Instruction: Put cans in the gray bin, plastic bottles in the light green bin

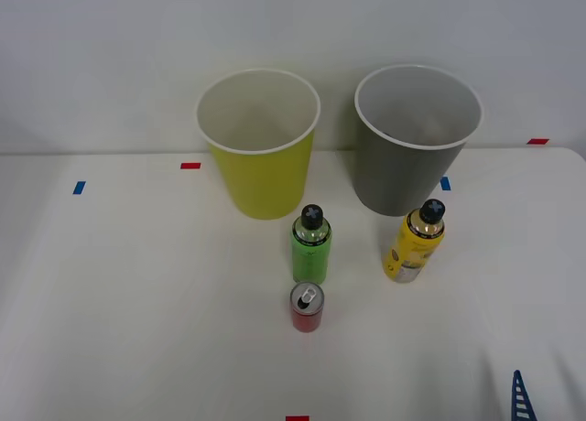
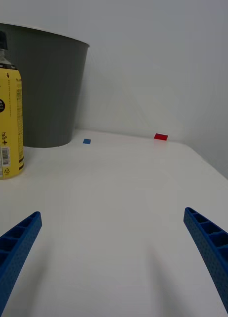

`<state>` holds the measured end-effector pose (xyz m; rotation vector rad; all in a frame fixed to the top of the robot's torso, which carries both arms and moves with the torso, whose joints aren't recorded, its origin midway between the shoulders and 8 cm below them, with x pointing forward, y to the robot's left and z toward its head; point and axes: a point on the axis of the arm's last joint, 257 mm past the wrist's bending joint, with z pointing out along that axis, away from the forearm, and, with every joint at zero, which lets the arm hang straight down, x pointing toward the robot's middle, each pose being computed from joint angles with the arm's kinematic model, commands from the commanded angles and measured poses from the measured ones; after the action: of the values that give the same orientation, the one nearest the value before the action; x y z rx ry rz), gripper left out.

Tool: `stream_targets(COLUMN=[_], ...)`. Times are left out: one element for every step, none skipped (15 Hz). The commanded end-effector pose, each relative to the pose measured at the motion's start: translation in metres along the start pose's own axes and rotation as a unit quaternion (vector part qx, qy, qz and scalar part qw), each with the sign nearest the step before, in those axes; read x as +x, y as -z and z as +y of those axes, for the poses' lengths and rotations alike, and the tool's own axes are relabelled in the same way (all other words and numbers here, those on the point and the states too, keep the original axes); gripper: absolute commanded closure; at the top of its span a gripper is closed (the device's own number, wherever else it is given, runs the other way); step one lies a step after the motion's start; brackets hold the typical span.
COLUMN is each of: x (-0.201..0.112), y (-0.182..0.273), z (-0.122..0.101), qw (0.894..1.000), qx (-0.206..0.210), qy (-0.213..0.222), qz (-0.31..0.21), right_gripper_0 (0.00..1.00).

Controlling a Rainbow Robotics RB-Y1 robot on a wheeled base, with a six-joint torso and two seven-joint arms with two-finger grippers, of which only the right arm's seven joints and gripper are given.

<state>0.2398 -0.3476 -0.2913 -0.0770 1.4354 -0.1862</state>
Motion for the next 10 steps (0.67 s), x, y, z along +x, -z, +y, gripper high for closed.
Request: stream_targets(x=[-0.0012, -0.0017, -0.0019, -0.0027, -0.0040, -0.0020, -0.0017, -0.0015, -0.0015, -0.0011], y=[-0.0028, -0.0040, -0.0053, -0.0067, -0.0090, -0.0087, -0.0081, -0.0082, -0.0083, -0.0083], z=[-0.0001, 0.0002, 0.0000, -0.0007, -0.0017, -0.0028, -0.0031, -0.0020, -0.0013, -0.0015], qw=[1.000, 1.000, 1.000, 1.000, 1.000, 1.000, 1.000, 1.000, 1.000, 1.000], qx=[-0.005, -0.006, -0.007, -0.011, -0.015, -0.015, -0.016, -0.016, -0.017, -0.017], qy=[0.000, 0.000, -0.002, -0.003, -0.001, -0.002, -0.003, -0.006, -0.008, -0.012], qz=[-0.003, -0.004, -0.004, -0.006, -0.007, -0.004, -0.003, -0.003, -0.003, -0.002], right_gripper_0=[0.00, 0.00, 0.00, 0.00, 0.00, 0.00, 0.00, 0.00, 0.00, 0.00])
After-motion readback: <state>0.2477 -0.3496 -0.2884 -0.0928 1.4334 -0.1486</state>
